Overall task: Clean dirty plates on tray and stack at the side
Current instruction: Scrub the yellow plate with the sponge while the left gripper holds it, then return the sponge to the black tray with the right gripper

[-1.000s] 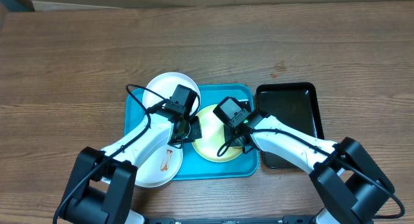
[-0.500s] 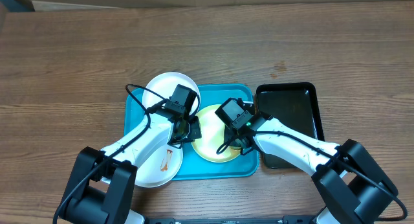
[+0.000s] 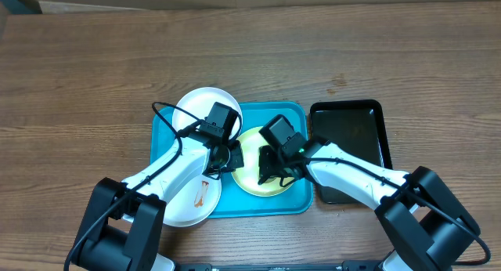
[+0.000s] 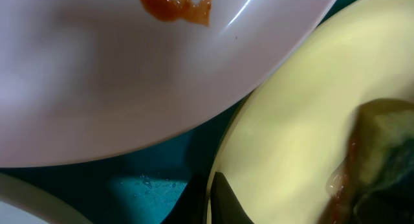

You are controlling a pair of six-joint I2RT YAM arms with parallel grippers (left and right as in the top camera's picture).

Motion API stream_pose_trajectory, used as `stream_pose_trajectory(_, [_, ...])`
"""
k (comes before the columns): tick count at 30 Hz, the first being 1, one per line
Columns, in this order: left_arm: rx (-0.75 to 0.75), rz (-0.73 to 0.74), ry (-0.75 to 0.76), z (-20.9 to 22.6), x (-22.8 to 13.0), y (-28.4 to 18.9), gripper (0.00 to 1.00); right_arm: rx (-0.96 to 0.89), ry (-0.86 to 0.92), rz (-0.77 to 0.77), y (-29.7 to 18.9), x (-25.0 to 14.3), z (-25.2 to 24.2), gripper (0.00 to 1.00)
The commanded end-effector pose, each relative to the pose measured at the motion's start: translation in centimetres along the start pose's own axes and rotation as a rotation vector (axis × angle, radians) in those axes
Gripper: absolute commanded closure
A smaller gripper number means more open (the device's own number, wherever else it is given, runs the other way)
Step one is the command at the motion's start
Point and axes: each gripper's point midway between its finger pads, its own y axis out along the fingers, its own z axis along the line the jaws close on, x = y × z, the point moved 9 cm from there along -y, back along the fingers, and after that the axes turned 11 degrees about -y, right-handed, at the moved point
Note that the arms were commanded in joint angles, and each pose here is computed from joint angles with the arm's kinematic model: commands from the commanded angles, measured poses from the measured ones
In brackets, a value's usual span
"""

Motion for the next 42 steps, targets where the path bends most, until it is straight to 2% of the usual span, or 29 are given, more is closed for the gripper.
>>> stream_pose_trajectory(1, [0.023, 0.01, -0.022, 0.4, -0.3, 0.5, 0.96, 0.191, -0.031, 0.025, -1.5, 1.9, 0.2, 0.96])
stream_pose_trajectory(8, [0.023, 0.01, -0.018, 0.4, -0.3, 0.5, 0.96, 0.519, -0.106, -0.105, -8.9, 5.9, -1.7, 0.96])
stream_pose_trajectory(12, [0.023, 0.01, -0.018, 0.4, -0.3, 0.5, 0.96, 0.558, -0.085, -0.18, -12.9, 6.2, -4.1, 0.96])
stream_pose_trajectory(18, [0.025, 0.013, -0.012, 0.4, -0.4, 0.5, 0.96, 0.4, 0.019, -0.174, -15.0, 4.7, -8.8, 0.96])
stream_pose_trajectory(25, [0.011, 0.008, 0.051, 0.1, -0.2, -0.3, 0.96, -0.119, 0.192, -0.005, -14.5, 1.2, -14.3, 0.96])
stream_pose_trajectory(28, [0.003, -0.013, 0.06, -0.2, 0.0, -1.6, 0.96, -0.239, 0.226, 0.025, -14.4, 0.4, -15.3, 0.96])
stream_pose_trajectory(35, [-0.005, -0.152, 0.066, -0.6, 0.7, -6.5, 0.96, -0.28, 0.269, 0.038, -12.4, -1.1, -16.4, 0.96])
stream_pose_trajectory(42, [-0.016, -0.281, 0.145, -0.4, 0.7, -10.3, 0.96, -0.28, 0.268, 0.036, -10.5, -2.3, -17.1, 0.96])
